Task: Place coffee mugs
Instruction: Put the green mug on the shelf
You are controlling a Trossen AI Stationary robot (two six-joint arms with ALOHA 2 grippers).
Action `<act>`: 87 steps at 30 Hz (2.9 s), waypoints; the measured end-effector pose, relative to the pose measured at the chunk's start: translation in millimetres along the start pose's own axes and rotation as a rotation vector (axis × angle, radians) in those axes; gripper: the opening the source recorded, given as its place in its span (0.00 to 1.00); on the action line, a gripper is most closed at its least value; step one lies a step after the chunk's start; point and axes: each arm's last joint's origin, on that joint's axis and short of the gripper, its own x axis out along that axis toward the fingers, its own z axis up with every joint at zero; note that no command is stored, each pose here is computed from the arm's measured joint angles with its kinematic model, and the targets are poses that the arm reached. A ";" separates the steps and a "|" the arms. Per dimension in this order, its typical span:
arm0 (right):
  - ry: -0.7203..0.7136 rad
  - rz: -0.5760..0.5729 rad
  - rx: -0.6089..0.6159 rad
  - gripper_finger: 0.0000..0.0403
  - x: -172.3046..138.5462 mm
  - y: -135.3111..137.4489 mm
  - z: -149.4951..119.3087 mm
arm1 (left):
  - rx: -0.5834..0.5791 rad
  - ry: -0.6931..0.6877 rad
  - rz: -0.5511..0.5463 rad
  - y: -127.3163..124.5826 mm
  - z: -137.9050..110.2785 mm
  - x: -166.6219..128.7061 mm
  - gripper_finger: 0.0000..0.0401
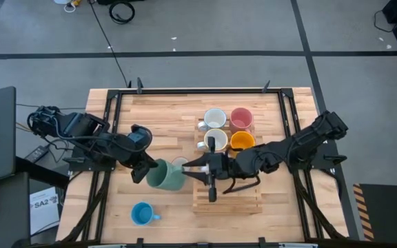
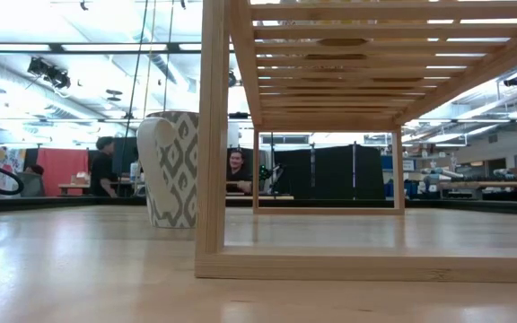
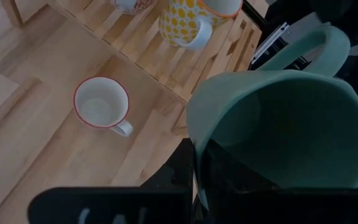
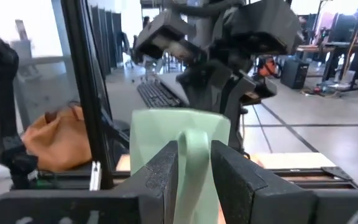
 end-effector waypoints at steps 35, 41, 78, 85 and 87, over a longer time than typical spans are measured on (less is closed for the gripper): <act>0.048 0.130 0.133 0.15 8.5 -17.5 -2.9 | 0.024 -0.022 0.016 -0.3 1.6 2.6 0.06; 0.048 0.130 0.130 0.16 8.4 -17.5 -2.8 | 0.024 -0.023 0.016 -0.3 1.6 2.6 0.07; 0.047 0.106 0.119 0.15 8.3 -17.9 -3.1 | 0.026 -0.019 0.026 0.6 1.2 2.6 0.23; 0.041 0.094 0.115 0.15 4.4 -19.7 1.3 | 0.026 -0.018 0.025 2.1 0.9 -0.3 0.23; 0.038 0.088 0.105 0.15 2.4 -20.6 3.5 | 0.024 -0.023 0.020 2.6 1.0 -2.6 0.23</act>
